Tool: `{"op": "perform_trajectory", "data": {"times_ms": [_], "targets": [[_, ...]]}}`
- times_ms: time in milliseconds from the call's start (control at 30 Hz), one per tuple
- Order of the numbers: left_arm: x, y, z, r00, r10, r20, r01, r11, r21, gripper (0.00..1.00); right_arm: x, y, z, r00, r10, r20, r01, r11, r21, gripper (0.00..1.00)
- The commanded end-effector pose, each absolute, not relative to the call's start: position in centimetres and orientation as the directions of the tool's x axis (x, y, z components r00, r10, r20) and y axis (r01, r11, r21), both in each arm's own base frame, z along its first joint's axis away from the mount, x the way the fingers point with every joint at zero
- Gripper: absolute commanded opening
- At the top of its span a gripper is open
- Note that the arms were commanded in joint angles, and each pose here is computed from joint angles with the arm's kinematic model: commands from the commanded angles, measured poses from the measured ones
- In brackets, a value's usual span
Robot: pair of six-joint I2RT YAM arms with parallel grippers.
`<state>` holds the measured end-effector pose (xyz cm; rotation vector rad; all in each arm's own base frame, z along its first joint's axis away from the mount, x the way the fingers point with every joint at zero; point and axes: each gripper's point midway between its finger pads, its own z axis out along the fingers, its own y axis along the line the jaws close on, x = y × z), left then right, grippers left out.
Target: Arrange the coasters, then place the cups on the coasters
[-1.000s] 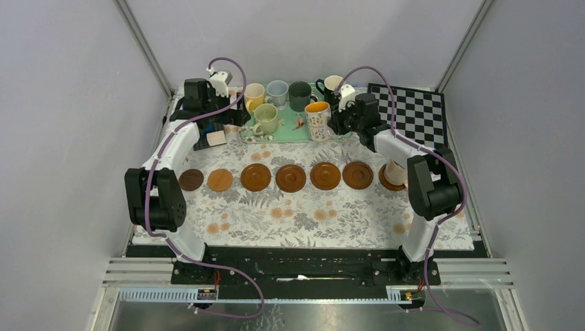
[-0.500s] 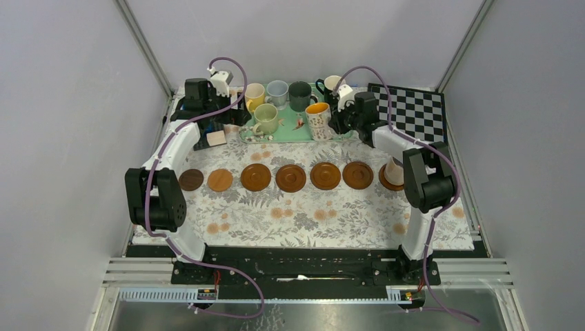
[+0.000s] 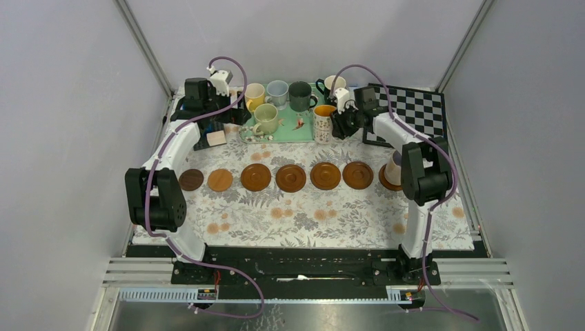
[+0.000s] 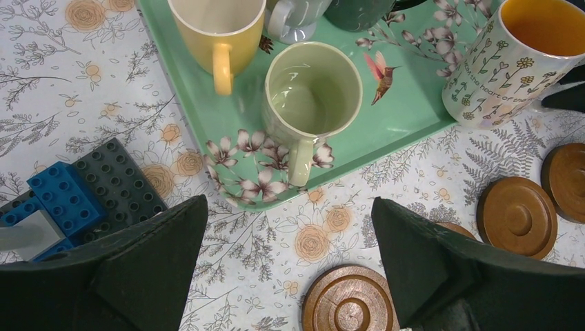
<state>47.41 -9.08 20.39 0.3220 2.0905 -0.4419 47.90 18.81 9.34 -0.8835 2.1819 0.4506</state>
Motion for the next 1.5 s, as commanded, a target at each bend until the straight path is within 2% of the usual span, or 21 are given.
{"op": "perform_trajectory", "data": {"times_ms": [0, 267, 733, 867, 1100, 1167, 1267, 1367, 1467], "targets": [[47.9, -8.9, 23.6, -0.431, 0.053, -0.901, 0.403, 0.905, -0.140, 0.99, 47.8, 18.7, 8.8, -0.528, -0.478, -0.701, -0.714, 0.697, 0.062, 0.47], [47.7, -8.9, 23.4, -0.433, 0.048, -0.900, 0.401, 0.905, -0.144, 0.99, 48.5, 19.3, 9.4, -0.571, -0.462, -0.678, -0.702, 0.703, 0.113, 0.49], [47.4, -8.8, 22.9, -0.440, 0.049, -0.897, 0.396, 0.907, -0.145, 0.99, 48.3, 20.2, 7.7, -0.679, -0.514, -0.524, -0.701, 0.665, 0.256, 0.48], [47.4, -8.8, 22.8, -0.443, 0.049, -0.895, 0.396, 0.906, -0.146, 0.99, 49.5, 20.6, 8.0, -0.685, -0.502, -0.529, -0.695, 0.669, 0.264, 0.38], [47.6, -8.6, 23.0, -0.440, 0.057, -0.896, 0.396, 0.908, -0.137, 0.99, 49.9, 20.4, 8.4, -0.672, -0.516, -0.531, -0.704, 0.668, 0.242, 0.00], [47.7, -8.5, 23.0, -0.441, 0.062, -0.895, 0.397, 0.908, -0.133, 0.99, 50.4, 20.3, 8.7, -0.660, -0.504, -0.557, -0.703, 0.676, 0.222, 0.00], [47.9, -8.6, 23.2, -0.440, 0.064, -0.896, 0.403, 0.905, -0.133, 0.99, 51.7, 20.4, 9.9, -0.615, -0.448, -0.649, -0.696, 0.695, 0.179, 0.00], [48.1, -8.6, 23.3, -0.440, 0.069, -0.896, 0.409, 0.903, -0.132, 0.99, 52.6, 21.0, 13.6, -0.477, -0.373, -0.796, -0.710, 0.697, 0.099, 0.00], [48.2, -8.7, 23.2, -0.444, 0.073, -0.893, 0.412, 0.901, -0.131, 0.99, 52.5, 21.4, 15.4, -0.380, -0.313, -0.870, -0.716, 0.696, 0.062, 0.00]]}}
